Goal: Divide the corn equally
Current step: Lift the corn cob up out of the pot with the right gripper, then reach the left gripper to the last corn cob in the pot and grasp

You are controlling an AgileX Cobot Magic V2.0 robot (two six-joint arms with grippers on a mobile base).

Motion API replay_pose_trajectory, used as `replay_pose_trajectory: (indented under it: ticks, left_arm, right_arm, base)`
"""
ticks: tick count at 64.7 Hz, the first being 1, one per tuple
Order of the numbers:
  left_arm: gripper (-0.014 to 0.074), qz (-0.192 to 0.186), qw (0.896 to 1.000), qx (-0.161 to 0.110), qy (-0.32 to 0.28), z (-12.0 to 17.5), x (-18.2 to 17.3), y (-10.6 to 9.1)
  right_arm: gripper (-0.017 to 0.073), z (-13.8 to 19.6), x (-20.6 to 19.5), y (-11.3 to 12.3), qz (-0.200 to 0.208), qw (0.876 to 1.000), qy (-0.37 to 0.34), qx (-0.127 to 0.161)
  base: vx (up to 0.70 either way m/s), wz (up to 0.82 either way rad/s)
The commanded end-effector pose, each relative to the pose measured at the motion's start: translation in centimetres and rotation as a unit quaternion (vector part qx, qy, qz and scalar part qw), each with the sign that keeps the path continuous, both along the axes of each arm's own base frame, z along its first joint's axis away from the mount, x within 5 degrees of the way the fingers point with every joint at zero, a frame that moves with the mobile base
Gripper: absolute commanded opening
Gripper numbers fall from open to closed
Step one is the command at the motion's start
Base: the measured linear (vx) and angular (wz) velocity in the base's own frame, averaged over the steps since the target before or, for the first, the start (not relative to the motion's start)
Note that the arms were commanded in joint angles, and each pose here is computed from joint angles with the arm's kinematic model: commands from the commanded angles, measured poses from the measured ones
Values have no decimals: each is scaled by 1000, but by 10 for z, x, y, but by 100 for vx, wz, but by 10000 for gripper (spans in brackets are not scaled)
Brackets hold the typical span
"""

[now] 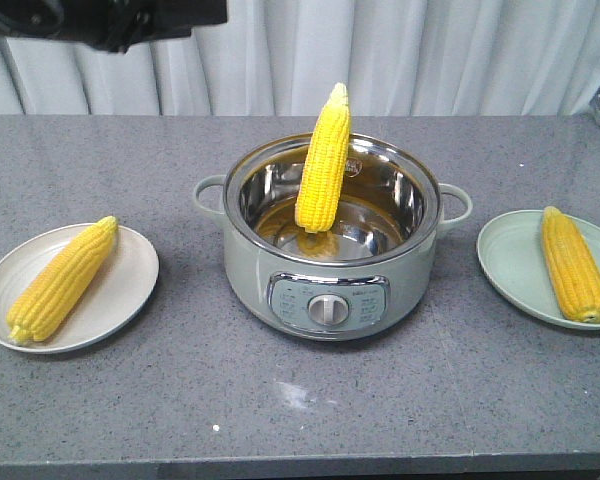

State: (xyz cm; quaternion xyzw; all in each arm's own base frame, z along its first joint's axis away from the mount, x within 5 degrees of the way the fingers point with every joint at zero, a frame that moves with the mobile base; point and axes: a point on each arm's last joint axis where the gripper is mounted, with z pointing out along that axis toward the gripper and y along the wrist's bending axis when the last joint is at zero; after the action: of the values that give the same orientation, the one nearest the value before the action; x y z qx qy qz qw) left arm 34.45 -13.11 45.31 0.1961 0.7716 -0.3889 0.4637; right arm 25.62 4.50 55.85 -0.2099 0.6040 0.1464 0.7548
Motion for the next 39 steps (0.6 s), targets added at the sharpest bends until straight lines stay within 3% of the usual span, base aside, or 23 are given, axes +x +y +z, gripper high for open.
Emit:
replay_pose_trajectory:
  ticks: [1,10,21,30,39]
  left_arm:
    - [429,-2,998,-28,-57,39,-12,-12]
    - [429,11,997,32,-63,35,4,-33]
    - [429,32,991,127,-19,-12,33,-59]
    - [444,25,991,132,12,-38,44,-81]
    - [496,26,992,120,11,-48,49,-96]
  right_arm:
    - [-4,26,-35,-9,-29,998,-53,6]
    - [-4,30,-49,-14,-46,998,-48,3]
    - [-4,24,-48,-15,-57,998,-10,-8]
    - [-4,21,-47,-17,-69,998,5,-16]
    - [-4,19,-46,-17,-72,997,11,-24]
  base:
    - [0,0]
    - [0,0]
    - [0,0]
    - [0,0]
    - [0,0]
